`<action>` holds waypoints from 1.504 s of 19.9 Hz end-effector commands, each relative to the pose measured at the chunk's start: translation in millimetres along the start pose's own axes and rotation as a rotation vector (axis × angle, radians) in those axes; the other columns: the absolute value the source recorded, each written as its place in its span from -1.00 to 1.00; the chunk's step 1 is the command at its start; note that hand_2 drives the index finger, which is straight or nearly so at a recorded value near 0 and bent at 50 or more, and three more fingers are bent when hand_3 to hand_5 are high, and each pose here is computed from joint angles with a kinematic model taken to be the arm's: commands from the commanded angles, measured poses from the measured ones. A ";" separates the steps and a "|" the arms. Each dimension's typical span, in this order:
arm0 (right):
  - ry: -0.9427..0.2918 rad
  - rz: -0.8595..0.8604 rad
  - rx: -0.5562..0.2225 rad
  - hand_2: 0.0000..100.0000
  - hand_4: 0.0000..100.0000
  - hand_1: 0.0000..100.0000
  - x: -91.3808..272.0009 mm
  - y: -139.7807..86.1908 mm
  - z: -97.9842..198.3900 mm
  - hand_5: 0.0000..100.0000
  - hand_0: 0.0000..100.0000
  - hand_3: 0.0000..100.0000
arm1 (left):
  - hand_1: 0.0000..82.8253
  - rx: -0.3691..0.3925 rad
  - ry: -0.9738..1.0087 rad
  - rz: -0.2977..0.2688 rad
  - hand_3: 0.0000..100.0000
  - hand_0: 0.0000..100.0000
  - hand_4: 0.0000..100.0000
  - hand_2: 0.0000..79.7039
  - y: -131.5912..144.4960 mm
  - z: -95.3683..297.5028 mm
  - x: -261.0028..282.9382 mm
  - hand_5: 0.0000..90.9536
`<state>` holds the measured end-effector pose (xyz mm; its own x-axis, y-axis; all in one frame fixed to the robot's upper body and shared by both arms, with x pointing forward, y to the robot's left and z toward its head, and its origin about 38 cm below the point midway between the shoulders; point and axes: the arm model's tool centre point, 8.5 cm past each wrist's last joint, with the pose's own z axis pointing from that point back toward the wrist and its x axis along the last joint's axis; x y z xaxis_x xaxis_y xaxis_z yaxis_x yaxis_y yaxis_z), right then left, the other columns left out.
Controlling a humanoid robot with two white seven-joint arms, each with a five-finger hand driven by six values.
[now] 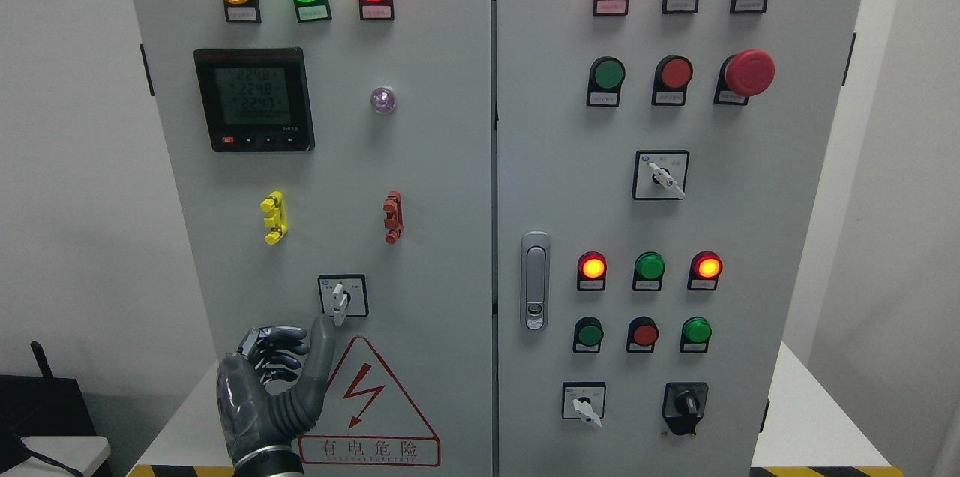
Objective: Turn on light switch 1
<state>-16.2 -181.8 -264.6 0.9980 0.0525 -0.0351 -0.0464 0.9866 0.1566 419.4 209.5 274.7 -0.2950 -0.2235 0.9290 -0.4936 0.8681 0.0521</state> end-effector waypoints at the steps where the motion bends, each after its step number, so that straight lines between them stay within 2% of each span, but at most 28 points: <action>1: -0.001 -0.017 0.001 -1.00 -1.00 -0.22 0.1 0.1 0.0 -1.00 -0.76 -1.00 | 0.13 -0.027 0.000 0.004 0.46 -0.80 0.52 0.38 -13.7 0.3 5.0 0.43; 14: -0.001 -0.017 0.001 -1.00 -1.00 -0.22 0.1 0.1 0.0 -1.00 -0.76 -1.00 | 0.12 0.004 0.042 -0.026 0.46 -0.77 0.52 0.34 -17.5 -0.3 4.5 0.43; 30: -0.001 -0.017 0.001 -1.00 -1.00 -0.22 0.1 0.1 0.0 -1.00 -0.76 -1.00 | 0.18 0.011 0.054 -0.021 0.45 -0.73 0.52 0.33 -23.1 -6.6 11.9 0.43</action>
<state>-16.2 -181.8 -264.6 0.9980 0.0526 -0.0351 -0.0464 0.9866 0.1565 429.9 194.0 285.3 -0.2451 -0.2240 0.9433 -0.5150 0.8544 0.0690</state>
